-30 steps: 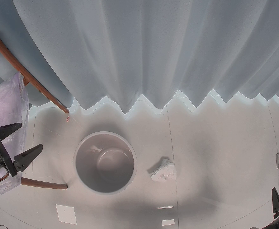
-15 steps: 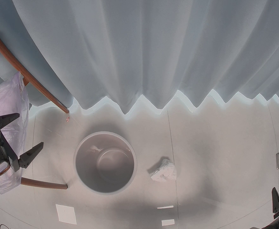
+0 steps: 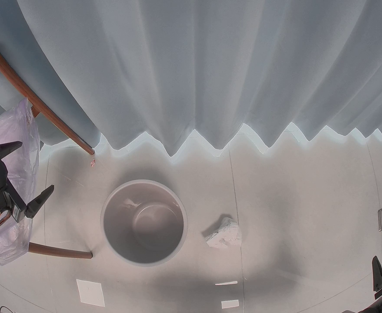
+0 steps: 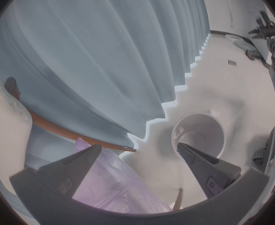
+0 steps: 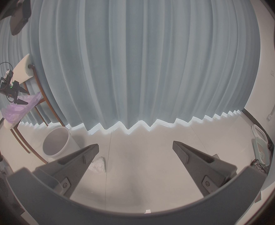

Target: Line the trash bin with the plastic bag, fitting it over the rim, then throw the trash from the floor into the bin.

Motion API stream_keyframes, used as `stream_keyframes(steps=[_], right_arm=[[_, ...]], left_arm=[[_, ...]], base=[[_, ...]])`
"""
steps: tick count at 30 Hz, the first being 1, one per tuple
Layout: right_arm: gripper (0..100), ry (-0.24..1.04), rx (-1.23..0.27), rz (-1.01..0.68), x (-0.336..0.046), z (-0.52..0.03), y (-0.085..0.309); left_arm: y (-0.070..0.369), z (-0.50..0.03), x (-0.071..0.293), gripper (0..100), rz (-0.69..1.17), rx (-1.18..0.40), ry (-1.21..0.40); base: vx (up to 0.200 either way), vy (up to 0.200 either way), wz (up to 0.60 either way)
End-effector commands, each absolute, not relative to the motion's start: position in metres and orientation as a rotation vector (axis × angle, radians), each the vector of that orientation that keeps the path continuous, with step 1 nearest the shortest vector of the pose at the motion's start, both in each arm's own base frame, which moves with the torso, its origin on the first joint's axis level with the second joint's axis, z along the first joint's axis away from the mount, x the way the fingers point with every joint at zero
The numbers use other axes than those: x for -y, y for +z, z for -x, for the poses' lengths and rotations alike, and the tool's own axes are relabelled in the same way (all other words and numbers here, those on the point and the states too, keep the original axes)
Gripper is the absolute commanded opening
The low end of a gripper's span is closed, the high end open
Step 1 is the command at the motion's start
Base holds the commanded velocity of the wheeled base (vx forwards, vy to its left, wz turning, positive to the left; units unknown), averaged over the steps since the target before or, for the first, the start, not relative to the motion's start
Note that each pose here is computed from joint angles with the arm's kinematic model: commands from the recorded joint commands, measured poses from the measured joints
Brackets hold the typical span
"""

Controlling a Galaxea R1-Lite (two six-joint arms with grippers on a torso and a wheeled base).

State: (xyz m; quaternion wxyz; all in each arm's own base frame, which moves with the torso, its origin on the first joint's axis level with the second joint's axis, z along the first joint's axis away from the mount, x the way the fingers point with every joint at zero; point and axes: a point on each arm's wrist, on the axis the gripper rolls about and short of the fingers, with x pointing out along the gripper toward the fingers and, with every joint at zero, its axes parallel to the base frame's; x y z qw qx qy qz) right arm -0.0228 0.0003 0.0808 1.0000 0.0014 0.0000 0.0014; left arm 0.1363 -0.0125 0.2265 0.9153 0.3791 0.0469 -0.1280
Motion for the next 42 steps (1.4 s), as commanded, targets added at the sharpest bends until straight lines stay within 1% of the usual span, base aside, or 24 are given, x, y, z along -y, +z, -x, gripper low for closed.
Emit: stream_keyframes(steps=[1, 10, 15, 21, 27, 31, 42], right_arm=[[100, 0.003, 0.0, -0.002, 0.0, 0.023, 0.075], [100, 0.003, 0.0, -0.003, 0.0, 0.023, 0.075], [100, 0.003, 0.0, -0.003, 0.0, 0.023, 0.075], [100, 0.002, 0.0, -0.003, 0.0, 0.023, 0.075], [100, 0.003, 0.0, -0.002, 0.0, 0.023, 0.075], [100, 0.003, 0.0, -0.003, 0.0, 0.023, 0.075], [100, 0.003, 0.0, -0.002, 0.0, 0.023, 0.075]], left_arm=[[0.225, -0.138, 0.015, 100, -0.834, -0.105, -0.262], [0.222, -0.146, 0.019, 100, -0.853, -0.138, -0.248], [0.215, -0.154, 0.026, 100, -0.856, -0.162, -0.298], [0.209, -0.165, 0.026, 100, -0.856, -0.206, -0.301], [0.209, -0.167, 0.024, 100, -0.863, -0.231, -0.245], [0.212, -0.169, 0.024, 100, -0.865, -0.21, -0.182], [0.216, -0.181, 0.025, 100, -0.869, -0.213, -0.159]], base=[[0.0, 0.0, 0.0], [0.0, 0.0, 0.0], [0.0, 0.0, 0.0], [0.0, 0.0, 0.0], [0.0, 0.0, 0.0], [0.0, 0.0, 0.0], [0.0, 0.0, 0.0]])
